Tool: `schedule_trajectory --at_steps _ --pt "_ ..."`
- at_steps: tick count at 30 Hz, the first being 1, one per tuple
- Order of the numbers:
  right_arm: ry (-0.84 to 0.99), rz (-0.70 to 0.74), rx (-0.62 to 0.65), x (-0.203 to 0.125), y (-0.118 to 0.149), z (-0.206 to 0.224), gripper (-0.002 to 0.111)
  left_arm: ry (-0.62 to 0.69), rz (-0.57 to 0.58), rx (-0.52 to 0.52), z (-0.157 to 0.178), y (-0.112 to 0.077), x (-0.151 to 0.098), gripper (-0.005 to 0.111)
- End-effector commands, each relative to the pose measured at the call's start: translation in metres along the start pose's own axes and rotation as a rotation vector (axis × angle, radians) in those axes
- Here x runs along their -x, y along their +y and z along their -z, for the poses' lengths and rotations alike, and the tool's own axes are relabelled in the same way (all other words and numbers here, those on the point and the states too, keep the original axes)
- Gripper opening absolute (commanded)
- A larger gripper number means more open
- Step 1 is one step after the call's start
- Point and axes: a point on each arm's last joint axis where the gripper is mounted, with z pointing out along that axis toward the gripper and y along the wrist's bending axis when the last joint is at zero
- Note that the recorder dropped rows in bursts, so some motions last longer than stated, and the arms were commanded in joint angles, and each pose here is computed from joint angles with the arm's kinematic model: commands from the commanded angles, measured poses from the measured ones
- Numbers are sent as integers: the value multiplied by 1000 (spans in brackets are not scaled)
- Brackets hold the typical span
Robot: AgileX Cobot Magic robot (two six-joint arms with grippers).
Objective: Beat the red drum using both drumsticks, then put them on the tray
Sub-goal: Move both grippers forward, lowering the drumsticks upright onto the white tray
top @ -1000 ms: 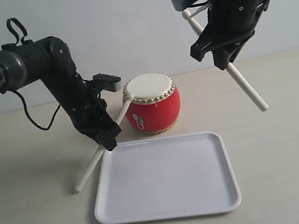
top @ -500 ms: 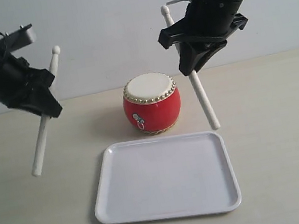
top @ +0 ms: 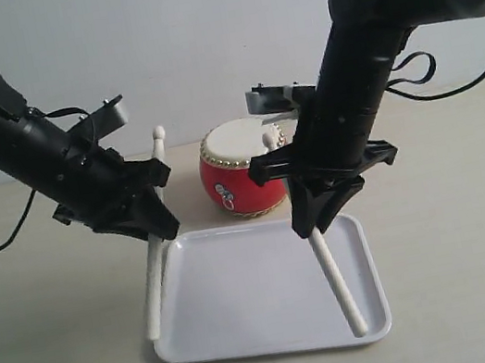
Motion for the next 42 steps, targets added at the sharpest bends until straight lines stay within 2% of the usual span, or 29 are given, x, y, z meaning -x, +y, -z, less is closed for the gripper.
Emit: schedule_trajectory --at_steps 1,5,9,15,26,30,34,42 --pt "17 -83 45 2 0 -11 0 0 31 -37 -14 -7 1 0" --pt "14 -141 115 6 3 -19 0 134 65 -74 -35 -1 -9 0" --pt "40 -180 114 4 0 -27 0 212 121 -90 -49 6 -15 0" --pt "32 -188 103 3 -3 -33 0 184 148 -111 -51 5 -12 0" --pt "-111 -220 -9 15 -15 -33 0 44 186 -41 -53 12 0 0" --pt "-58 -196 -60 10 -8 -43 0 54 177 -19 -55 10 -1 0" --pt "-25 -215 -47 10 -8 -56 0 86 161 25 -62 2 -4 0" --pt "-26 -243 -57 11 -10 -60 0 73 181 32 -62 2 -3 0"
